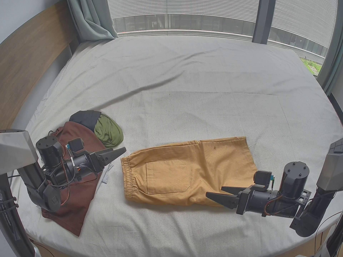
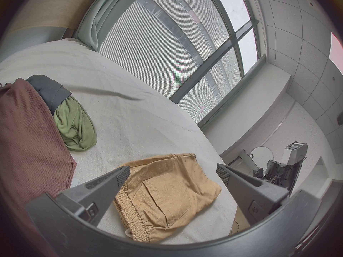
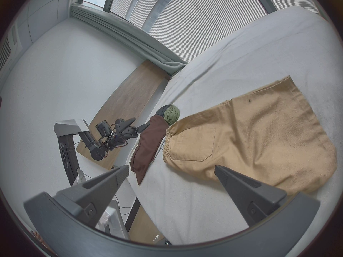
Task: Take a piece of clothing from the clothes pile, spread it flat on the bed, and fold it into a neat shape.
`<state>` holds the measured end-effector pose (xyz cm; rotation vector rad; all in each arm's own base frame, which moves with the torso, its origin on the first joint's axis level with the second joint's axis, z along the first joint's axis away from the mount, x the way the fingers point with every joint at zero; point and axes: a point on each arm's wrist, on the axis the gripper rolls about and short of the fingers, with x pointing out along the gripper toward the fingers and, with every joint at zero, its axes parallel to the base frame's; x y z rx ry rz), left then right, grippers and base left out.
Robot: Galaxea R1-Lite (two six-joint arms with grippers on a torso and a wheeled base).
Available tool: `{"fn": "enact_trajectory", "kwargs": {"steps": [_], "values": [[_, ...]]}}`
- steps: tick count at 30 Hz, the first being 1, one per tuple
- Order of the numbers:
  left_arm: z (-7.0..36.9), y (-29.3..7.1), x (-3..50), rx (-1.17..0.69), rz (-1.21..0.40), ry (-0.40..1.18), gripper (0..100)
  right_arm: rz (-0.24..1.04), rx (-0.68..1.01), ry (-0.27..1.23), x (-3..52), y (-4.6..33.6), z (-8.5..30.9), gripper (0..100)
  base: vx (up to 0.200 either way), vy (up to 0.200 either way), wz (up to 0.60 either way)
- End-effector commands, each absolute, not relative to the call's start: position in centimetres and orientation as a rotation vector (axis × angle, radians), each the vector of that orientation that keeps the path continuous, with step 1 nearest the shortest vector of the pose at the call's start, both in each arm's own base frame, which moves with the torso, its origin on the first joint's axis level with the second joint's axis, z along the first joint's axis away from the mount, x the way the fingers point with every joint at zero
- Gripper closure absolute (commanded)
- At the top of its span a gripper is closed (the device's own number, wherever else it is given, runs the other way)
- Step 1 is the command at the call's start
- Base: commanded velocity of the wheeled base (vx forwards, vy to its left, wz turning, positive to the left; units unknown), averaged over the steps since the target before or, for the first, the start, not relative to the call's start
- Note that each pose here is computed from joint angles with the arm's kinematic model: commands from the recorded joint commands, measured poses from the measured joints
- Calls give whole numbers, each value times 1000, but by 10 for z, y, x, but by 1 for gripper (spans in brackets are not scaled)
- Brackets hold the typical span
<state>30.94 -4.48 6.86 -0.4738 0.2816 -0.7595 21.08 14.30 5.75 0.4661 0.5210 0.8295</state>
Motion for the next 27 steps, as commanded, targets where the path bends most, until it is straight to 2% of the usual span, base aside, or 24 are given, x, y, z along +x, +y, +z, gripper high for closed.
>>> {"fn": "enact_trajectory", "kwargs": {"steps": [1, 27], "values": [[73, -41, 307, -472, -765, 271, 0, 829, 478, 476, 215, 138, 67, 0, 0, 0, 0], [32, -43, 306, -525, -745, 426, 0, 811, 486, 444, 224, 130, 70, 0, 0, 0, 0]]}}
